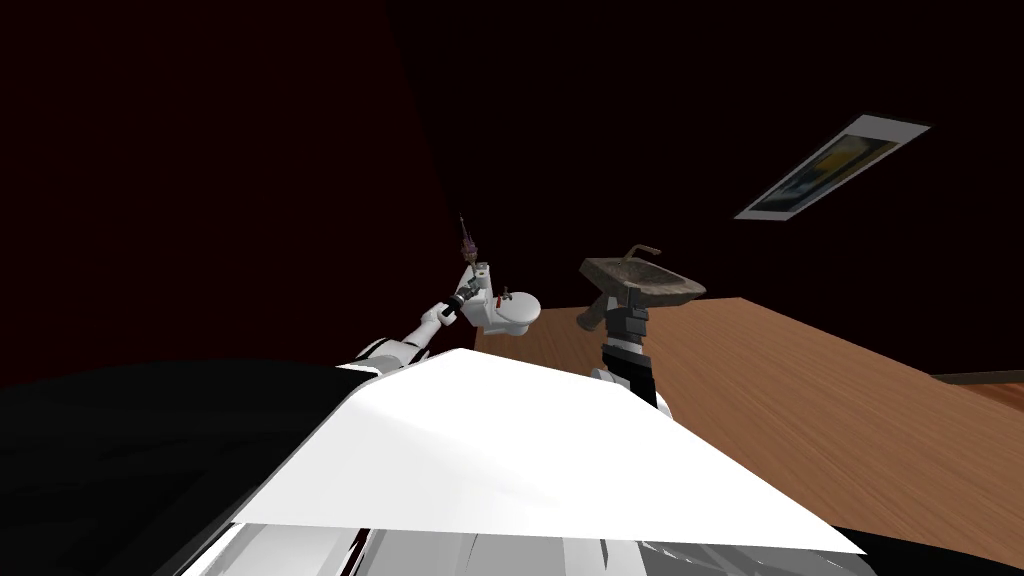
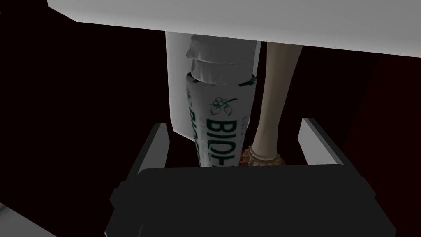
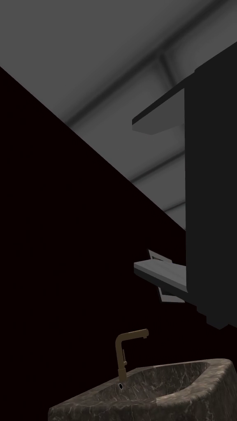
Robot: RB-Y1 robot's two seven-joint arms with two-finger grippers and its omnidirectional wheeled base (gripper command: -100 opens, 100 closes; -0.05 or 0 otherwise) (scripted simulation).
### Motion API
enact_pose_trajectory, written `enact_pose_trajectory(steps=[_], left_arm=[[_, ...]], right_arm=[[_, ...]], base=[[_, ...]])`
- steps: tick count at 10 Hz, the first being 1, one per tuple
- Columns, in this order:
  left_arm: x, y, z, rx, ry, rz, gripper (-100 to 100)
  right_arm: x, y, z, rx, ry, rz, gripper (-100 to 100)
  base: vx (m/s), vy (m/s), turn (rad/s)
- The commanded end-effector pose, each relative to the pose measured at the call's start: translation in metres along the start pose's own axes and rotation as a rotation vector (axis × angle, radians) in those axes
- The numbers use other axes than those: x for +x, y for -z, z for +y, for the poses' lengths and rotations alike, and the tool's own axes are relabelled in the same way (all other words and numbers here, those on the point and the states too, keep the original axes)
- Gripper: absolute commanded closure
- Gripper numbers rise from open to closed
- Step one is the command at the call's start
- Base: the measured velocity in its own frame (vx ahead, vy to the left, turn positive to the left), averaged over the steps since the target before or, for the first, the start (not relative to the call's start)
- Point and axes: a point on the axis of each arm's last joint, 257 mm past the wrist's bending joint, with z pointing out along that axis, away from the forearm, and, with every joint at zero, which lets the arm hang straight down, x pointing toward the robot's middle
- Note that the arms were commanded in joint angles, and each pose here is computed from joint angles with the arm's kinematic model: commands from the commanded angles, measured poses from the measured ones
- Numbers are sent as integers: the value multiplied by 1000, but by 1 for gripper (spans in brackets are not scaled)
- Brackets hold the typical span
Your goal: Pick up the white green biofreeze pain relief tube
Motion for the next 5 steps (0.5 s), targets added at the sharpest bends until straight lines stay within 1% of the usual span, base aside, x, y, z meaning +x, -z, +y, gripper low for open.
enact_pose_trajectory(steps=[1,2,3,4,5], left_arm=[[4,-1,5,-10,4,12,-100],[-9,-12,3,-5,5,-11,-100],[-14,-17,2,-4,5,-17,-100],[-6,-18,10,-23,12,7,-100],[-18,-28,8,-19,14,-13,-100]], right_arm=[[0,0,0,0,0,0,0],[0,0,0,0,0,0,0],[0,0,0,0,0,0,0],[0,0,0,0,0,0,0],[0,0,0,0,0,0,0]], base=[[-17,-8,15],[-75,-3,-114],[-99,0,-70],[-52,-6,3],[-78,-8,-115]])
